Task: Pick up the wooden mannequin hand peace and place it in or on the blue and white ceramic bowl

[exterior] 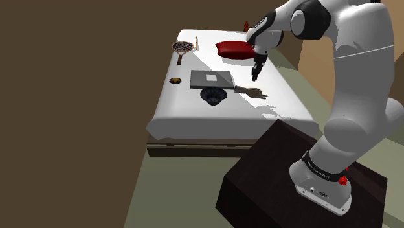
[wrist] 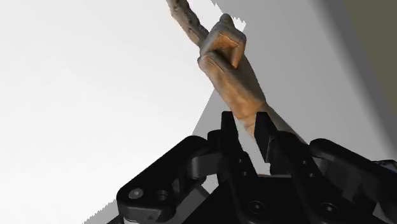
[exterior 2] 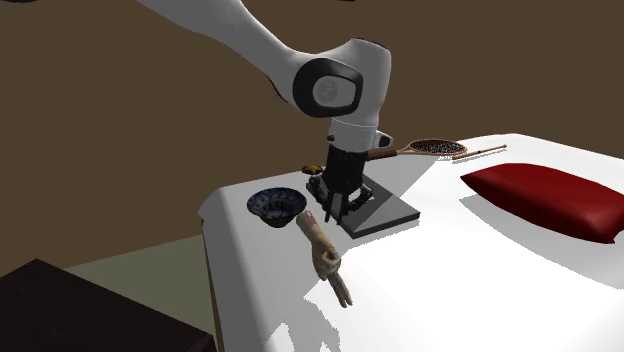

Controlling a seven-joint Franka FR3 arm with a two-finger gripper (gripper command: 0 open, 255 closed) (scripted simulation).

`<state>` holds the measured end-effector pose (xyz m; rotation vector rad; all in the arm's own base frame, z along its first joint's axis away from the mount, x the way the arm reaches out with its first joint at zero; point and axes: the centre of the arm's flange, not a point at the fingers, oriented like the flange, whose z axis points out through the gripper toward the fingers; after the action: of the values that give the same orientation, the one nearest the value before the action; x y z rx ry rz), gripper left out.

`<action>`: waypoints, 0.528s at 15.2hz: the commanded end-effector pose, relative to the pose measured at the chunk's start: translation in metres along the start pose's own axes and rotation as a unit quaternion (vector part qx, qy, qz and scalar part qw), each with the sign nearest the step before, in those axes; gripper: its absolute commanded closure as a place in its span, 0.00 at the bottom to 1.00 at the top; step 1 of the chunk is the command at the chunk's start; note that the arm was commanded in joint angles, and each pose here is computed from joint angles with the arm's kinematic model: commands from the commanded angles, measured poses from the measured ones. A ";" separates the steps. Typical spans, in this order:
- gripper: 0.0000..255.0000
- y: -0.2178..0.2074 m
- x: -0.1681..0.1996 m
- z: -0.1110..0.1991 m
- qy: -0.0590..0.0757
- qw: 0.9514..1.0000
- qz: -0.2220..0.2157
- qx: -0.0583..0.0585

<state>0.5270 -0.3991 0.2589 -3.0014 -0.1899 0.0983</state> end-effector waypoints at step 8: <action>0.00 -0.009 0.004 0.005 -0.024 0.999 -0.022 -0.011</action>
<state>0.5288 -0.3915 0.2670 -3.0111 -0.2336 0.1374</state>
